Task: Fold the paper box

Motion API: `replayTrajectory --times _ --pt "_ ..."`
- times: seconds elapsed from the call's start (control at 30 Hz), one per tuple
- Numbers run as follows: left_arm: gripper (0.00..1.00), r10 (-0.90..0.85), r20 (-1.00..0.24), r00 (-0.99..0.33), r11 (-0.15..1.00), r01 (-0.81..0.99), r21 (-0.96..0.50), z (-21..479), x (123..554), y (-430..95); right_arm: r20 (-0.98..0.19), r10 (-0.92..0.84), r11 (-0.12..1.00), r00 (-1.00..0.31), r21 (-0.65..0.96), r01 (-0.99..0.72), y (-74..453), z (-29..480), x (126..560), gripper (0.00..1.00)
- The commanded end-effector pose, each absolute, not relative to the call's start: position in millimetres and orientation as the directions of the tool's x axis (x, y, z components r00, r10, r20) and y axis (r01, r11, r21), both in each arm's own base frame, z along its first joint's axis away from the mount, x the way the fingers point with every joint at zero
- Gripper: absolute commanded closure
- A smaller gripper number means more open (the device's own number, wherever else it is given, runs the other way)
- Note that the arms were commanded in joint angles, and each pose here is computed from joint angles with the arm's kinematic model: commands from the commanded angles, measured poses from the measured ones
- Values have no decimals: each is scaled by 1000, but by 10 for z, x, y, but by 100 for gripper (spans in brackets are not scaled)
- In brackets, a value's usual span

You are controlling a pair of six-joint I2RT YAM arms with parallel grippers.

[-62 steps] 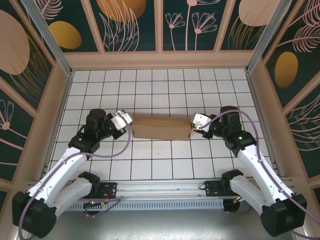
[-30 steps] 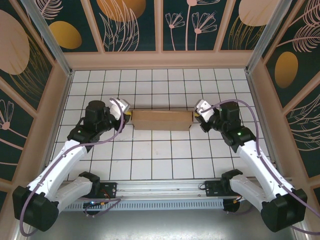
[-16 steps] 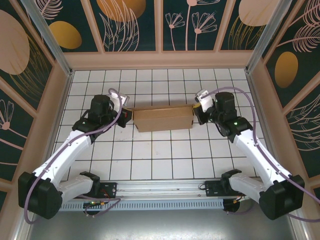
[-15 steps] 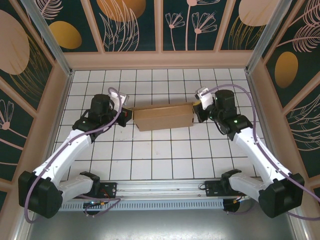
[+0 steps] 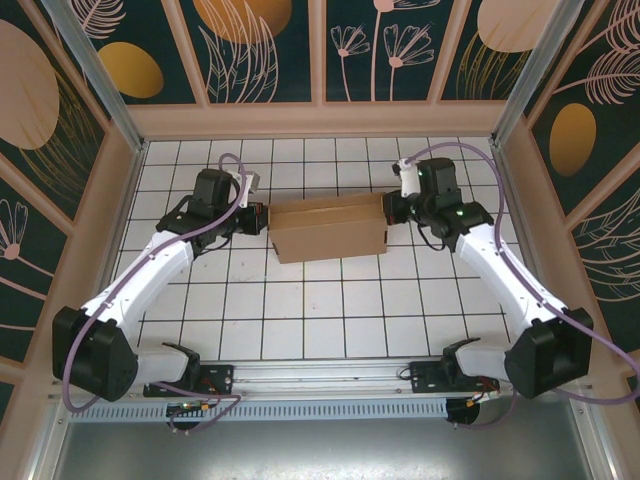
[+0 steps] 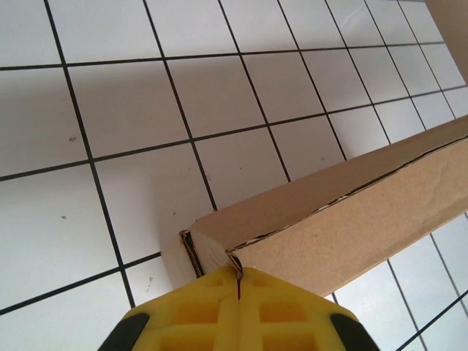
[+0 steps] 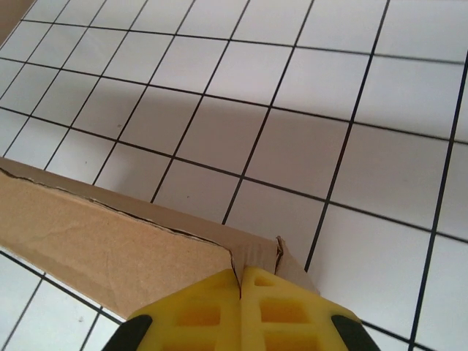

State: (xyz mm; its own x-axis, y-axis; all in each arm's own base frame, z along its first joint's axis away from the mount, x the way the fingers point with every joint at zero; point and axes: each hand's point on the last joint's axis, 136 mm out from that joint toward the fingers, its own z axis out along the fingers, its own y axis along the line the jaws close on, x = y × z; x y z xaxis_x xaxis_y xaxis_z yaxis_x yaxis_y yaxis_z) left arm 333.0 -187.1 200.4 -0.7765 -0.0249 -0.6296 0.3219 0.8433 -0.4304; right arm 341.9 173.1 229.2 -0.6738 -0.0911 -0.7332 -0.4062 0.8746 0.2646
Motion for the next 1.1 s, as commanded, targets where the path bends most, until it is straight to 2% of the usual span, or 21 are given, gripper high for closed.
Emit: replayTrajectory --times 0.0,0.33,0.83,1.07 --pt "100 -48 -611 -790 763 365 -533 2194 3288 -2127 -658 -60 811 -751 406 -421 2026 2329 3260 100" --pt "100 -82 -571 -817 759 320 -567 2159 3301 -2146 -590 -29 813 -807 455 -363 2051 2232 3246 100" --pt "100 -75 -553 -830 792 287 -539 2006 3270 -2063 -668 -105 835 -737 343 -430 1959 2126 3150 100" --pt "100 -36 -571 -820 845 281 -456 1888 3254 -1920 -709 -129 831 -694 304 -465 1984 2180 3123 100"
